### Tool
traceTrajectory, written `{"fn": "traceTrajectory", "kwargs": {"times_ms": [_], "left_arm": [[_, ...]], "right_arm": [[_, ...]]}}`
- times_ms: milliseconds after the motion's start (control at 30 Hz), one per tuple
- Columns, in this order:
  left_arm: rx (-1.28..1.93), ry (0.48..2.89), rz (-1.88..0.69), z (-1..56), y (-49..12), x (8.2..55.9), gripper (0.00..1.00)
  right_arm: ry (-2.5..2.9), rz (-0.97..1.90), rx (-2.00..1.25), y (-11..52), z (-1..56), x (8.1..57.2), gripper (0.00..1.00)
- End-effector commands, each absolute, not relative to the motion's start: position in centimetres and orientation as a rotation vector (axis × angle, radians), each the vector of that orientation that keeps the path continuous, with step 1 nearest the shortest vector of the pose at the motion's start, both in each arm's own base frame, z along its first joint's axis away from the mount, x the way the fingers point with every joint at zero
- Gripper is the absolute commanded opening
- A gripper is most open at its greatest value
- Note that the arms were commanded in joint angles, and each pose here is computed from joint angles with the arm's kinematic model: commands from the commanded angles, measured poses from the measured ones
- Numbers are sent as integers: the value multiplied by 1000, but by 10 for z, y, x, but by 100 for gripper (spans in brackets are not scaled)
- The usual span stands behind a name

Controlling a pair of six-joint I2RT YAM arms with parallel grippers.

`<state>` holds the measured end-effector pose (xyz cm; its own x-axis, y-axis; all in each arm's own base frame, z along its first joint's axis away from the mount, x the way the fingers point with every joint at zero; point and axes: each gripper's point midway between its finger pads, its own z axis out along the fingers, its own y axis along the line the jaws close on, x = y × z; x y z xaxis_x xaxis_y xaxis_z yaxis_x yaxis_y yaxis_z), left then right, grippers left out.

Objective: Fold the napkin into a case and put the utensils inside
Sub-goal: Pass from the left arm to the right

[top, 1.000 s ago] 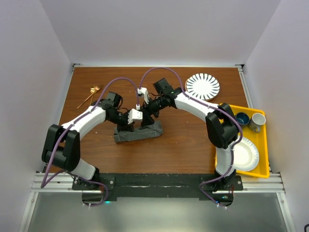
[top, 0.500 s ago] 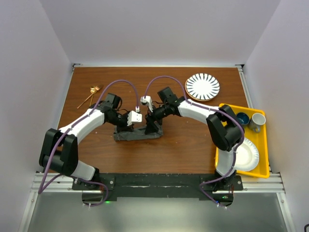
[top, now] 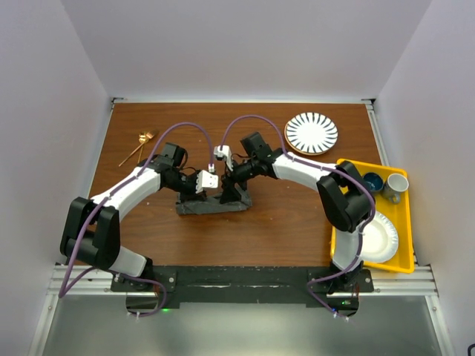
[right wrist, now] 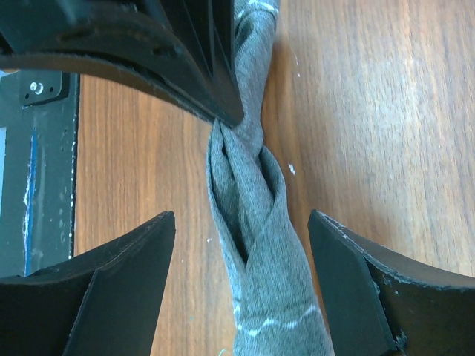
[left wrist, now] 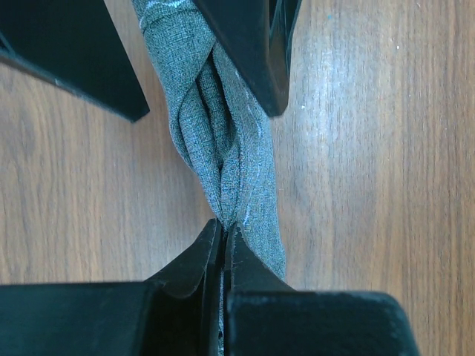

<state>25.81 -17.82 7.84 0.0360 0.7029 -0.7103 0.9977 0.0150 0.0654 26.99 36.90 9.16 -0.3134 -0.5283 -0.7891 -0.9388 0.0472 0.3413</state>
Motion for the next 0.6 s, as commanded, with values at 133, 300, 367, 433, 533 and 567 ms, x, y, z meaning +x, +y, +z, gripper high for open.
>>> {"fn": "traceTrajectory", "kwargs": {"times_ms": [133,300,367,433,533,567], "left_arm": [[1752,1572,-663,98,-191,261,0],[1751,1587,-677,97,-191,259,0],[1752,1589,-676,96,-190,258,0],[1745,1589,-673,97,-191,259,0],[1742,1585,-670,98,-191,260,0],[1738,1587,-670,98,-191,261,0]], "right_arm": [[1822,1205,-1475,389,94,275,75],[1837,1187,-1478,390,88,275,63],[1840,1168,-1474,390,86,278,58],[1844,1148,-1469,390,85,280,51],[1847,1139,-1469,392,84,282,41],[1852,1130,-1467,392,83,283,40]]}}
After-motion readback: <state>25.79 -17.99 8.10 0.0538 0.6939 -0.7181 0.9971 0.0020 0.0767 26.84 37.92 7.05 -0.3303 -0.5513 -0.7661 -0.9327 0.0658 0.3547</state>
